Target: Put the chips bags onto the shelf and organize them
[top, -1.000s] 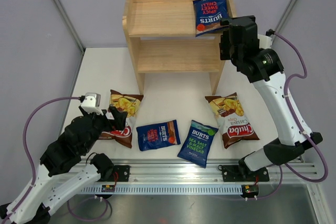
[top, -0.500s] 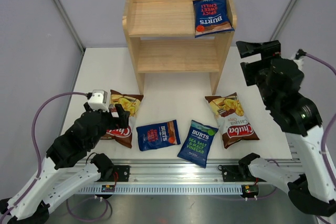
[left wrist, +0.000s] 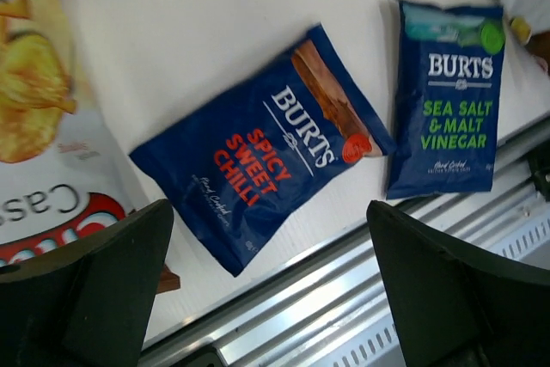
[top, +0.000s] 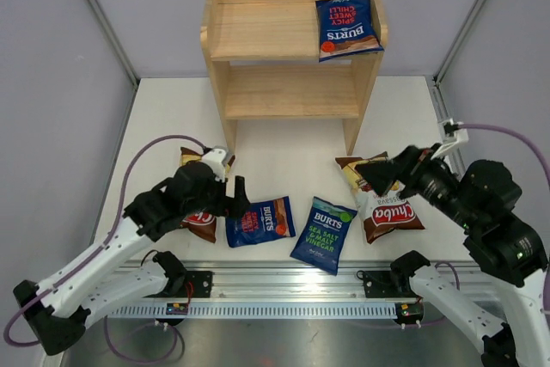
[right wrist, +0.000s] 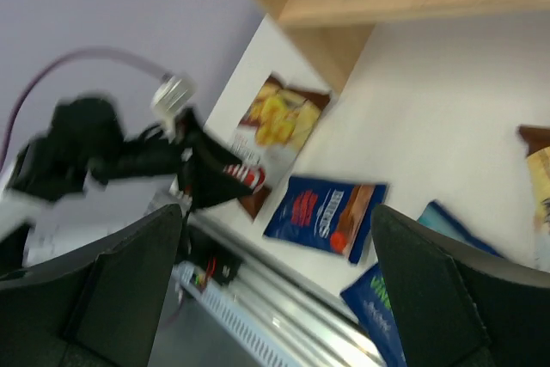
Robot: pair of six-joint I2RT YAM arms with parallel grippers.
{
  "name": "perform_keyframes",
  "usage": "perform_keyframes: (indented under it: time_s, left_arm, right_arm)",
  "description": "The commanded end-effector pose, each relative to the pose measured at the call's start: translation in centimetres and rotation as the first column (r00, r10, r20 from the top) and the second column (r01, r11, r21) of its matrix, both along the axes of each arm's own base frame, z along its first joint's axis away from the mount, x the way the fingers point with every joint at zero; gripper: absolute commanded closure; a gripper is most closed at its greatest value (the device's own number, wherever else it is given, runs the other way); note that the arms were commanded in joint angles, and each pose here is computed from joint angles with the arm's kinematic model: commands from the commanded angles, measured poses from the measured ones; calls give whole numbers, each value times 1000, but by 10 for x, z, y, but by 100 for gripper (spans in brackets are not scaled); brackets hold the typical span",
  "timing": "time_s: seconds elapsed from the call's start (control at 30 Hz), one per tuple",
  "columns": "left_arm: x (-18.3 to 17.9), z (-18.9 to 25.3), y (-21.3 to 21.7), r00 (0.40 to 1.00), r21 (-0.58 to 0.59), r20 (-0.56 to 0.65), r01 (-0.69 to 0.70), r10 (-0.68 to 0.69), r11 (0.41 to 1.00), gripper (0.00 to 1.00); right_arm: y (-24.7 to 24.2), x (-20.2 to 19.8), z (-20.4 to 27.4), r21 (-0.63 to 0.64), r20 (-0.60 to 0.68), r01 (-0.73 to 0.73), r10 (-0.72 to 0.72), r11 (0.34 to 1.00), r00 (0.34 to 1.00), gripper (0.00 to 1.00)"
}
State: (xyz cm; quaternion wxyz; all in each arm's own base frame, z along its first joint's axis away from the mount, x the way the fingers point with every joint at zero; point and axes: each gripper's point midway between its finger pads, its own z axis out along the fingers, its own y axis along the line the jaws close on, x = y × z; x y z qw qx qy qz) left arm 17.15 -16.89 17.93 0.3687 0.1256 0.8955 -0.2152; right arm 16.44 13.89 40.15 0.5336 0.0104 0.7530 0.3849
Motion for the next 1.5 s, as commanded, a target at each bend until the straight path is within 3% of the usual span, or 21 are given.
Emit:
perform_keyframes:
  time_s: [0.0,0.13,0.3,0.43,0.57,0.63,0.8,1.03,1.3,1.47]
  left_arm:
    - [-10,-13,-38,979,-50,-110,167,-171,985,1]
    - [1,-45,-49,959,98,-221,204,-178,974,1]
    - [11,-68,-60,919,260,-315,322,-235,910,1]
    - [11,-78,-70,853,269,-380,471,-357,840,1]
    - [29,-86,-75,804,274,-355,577,-477,769,1]
    - [31,-93,-78,751,154,-420,612,-509,776,1]
    - [35,-116,-68,691,108,-535,627,-486,772,1]
    - [45,-133,-62,689,90,-573,592,-444,801,1]
    - [33,-160,-52,643,98,-662,584,-385,806,4]
    - [45,-147,-60,695,119,-611,555,-380,823,1]
  right_arm:
    - [34,-71,-4,-29,115,-417,417,909,902,1]
    - [43,-101,-27,-13,129,-562,559,827,819,1]
    - [44,-127,-32,-5,169,-655,646,756,744,1]
    - [46,-140,-40,21,191,-702,686,712,702,0]
    - [41,-160,-36,1,302,-746,711,666,635,0]
    - [39,-169,-38,-6,308,-764,728,645,612,0]
    - [34,-182,-44,-24,301,-780,749,625,590,0]
    - [29,-197,-50,-39,333,-795,758,606,561,0]
    - [31,-192,-55,-29,323,-790,754,612,572,1]
    - [32,-191,-55,-32,323,-797,761,603,562,1]
